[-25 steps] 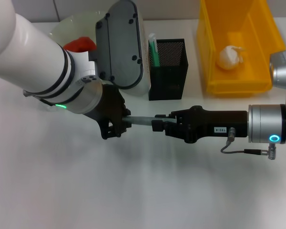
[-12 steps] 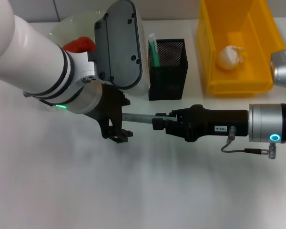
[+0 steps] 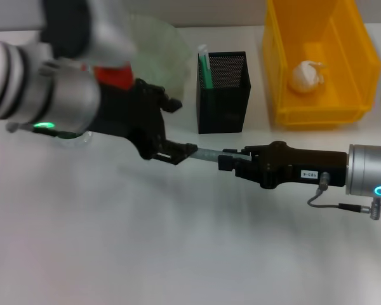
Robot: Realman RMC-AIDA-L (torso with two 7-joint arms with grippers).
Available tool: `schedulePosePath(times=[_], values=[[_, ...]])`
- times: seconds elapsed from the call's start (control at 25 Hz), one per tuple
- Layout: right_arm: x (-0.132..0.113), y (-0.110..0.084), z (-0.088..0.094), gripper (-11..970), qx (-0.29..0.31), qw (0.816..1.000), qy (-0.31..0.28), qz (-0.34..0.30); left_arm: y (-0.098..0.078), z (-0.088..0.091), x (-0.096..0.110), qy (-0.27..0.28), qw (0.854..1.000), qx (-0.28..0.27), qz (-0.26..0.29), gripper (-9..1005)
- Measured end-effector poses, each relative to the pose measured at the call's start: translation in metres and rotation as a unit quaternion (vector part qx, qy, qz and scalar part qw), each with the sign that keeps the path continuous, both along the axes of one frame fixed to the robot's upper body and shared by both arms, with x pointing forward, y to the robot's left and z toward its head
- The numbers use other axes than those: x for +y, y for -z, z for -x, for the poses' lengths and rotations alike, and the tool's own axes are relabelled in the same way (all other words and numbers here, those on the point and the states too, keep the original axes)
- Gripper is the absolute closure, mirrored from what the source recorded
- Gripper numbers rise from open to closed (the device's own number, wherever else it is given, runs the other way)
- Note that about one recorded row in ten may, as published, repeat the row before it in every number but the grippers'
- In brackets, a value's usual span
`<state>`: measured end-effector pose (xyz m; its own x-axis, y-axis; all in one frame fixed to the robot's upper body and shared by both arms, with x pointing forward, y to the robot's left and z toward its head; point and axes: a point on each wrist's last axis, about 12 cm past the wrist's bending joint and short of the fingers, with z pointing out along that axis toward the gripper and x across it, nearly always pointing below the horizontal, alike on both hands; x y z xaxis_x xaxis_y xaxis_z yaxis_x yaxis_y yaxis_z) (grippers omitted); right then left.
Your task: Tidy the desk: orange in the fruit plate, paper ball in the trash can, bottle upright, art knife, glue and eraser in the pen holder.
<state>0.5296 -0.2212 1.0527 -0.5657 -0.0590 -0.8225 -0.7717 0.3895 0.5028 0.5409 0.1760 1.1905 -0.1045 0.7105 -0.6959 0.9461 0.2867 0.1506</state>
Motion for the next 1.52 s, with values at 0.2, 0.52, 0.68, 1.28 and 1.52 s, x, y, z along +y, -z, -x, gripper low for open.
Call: schedulePosePath(times=[0.2, 0.52, 0.68, 1.28, 1.52], values=[[-0.005, -0.006, 0.002, 796, -0.007, 1.0, 0.005, -0.023, 0.007, 0.012, 0.03, -0.003, 0.992, 0.014, 0.129, 217], [-0.027, -0.054, -0.009, 796, -0.017, 0.999, -0.025, -0.023, 0.035, 0.037, 0.061, 0.044, 0.954, 0.023, 0.295, 220], [-0.034, -0.099, -0.022, 795, -0.013, 0.997, -0.034, 0.063, 0.057, 0.048, 0.078, 0.046, 0.921, 0.026, 0.387, 220], [0.01, -0.258, -0.083, 796, 0.033, 0.933, -0.006, 0.358, 0.082, 0.059, 0.081, 0.047, 0.903, 0.042, 0.425, 220], [0.056, -0.268, -0.102, 797, 0.026, 0.891, -0.01, 0.453, 0.085, 0.065, 0.08, 0.068, 0.9, 0.031, 0.43, 220]])
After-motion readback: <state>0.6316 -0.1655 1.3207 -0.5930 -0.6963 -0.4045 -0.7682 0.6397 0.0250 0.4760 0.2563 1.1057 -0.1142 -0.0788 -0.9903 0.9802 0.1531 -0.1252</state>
